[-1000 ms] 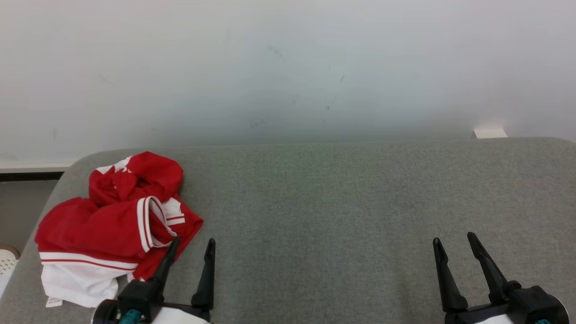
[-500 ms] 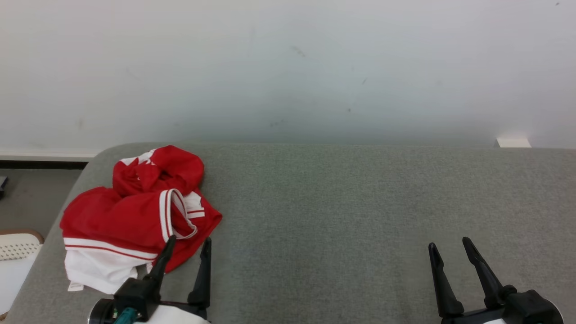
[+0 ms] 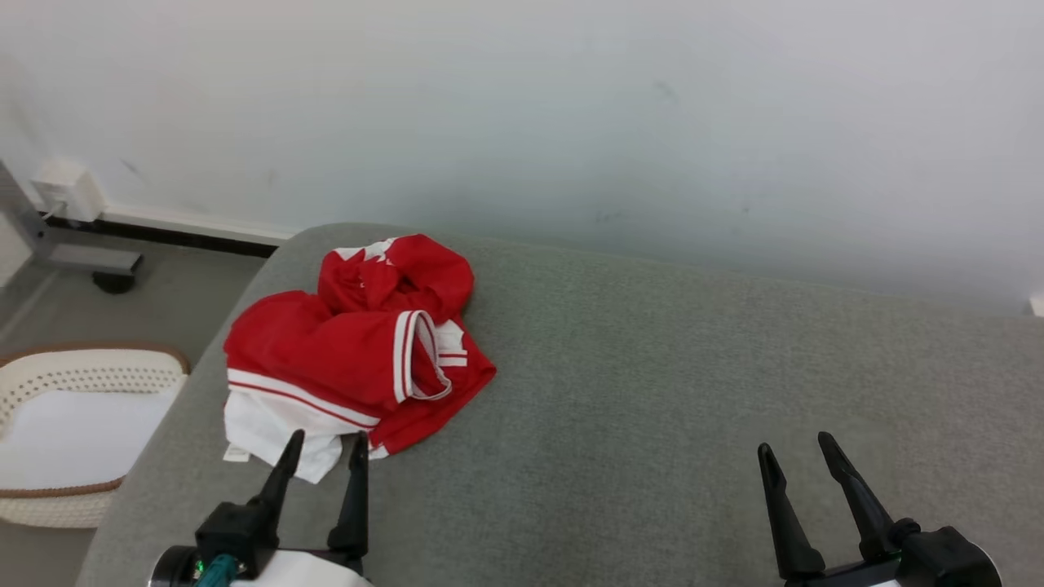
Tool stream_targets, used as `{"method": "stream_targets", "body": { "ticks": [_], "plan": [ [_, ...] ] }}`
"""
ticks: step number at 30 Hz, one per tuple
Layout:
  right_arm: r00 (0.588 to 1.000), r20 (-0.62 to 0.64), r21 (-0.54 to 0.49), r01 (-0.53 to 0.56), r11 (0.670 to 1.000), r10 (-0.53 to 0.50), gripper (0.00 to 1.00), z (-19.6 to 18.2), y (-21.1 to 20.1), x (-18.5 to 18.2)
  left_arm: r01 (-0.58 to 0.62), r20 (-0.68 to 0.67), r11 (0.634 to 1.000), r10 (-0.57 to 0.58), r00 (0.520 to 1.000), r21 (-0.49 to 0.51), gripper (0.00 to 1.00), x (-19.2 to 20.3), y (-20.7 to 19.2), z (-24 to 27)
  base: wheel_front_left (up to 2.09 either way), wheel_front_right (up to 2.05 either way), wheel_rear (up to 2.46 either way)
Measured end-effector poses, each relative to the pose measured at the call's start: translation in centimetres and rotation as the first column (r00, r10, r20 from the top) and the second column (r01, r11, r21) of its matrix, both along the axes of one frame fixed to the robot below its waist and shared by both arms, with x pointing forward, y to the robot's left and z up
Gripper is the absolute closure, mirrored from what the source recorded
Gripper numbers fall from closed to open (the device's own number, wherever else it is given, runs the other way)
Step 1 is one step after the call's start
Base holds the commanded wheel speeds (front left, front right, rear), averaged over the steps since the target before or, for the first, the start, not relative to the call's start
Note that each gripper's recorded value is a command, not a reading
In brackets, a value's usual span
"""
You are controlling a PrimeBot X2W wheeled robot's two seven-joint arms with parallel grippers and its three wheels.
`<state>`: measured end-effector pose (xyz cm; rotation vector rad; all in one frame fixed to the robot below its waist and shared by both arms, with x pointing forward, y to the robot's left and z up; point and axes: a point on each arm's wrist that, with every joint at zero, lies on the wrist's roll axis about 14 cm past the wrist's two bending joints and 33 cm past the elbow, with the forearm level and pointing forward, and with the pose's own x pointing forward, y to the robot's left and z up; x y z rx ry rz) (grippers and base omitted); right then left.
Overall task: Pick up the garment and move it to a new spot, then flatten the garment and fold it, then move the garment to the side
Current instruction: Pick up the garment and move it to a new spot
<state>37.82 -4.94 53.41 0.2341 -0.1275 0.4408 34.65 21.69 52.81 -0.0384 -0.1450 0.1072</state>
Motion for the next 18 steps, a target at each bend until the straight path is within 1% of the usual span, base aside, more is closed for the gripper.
{"method": "stream_targets", "body": {
  "ticks": [5, 10, 12, 18],
  "plan": [
    [0.997, 0.000, 0.002, -0.073, 0.997, 0.073, 0.00, 0.1, 2.5, 0.3, -0.090, -0.012, 0.996, 0.090, 0.996, -0.009, 0.00, -1.6, 2.6, -0.4, 0.00, 0.00, 0.00],
    [0.990, 0.001, 0.002, -0.143, 0.990, 0.143, 0.00, 0.1, 5.0, 0.3, -0.146, -0.020, 0.989, 0.145, 0.989, -0.029, 0.00, -2.9, 4.3, -0.7, 0.00, 0.00, 0.00],
    [0.985, 0.005, 0.003, -0.170, 0.986, 0.170, 0.00, 0.3, 5.9, 0.4, -0.172, -0.022, 0.984, 0.171, 0.985, -0.052, 0.00, -3.4, 5.0, -0.9, 0.00, 0.00, 0.00],
    [0.981, 0.002, 0.005, -0.193, 0.981, 0.193, 0.00, 0.1, 6.7, 0.4, -0.183, -0.028, 0.979, 0.181, 0.983, -0.087, 0.00, -3.6, 5.3, -1.1, 0.00, 0.00, 0.00]
  ]
}}
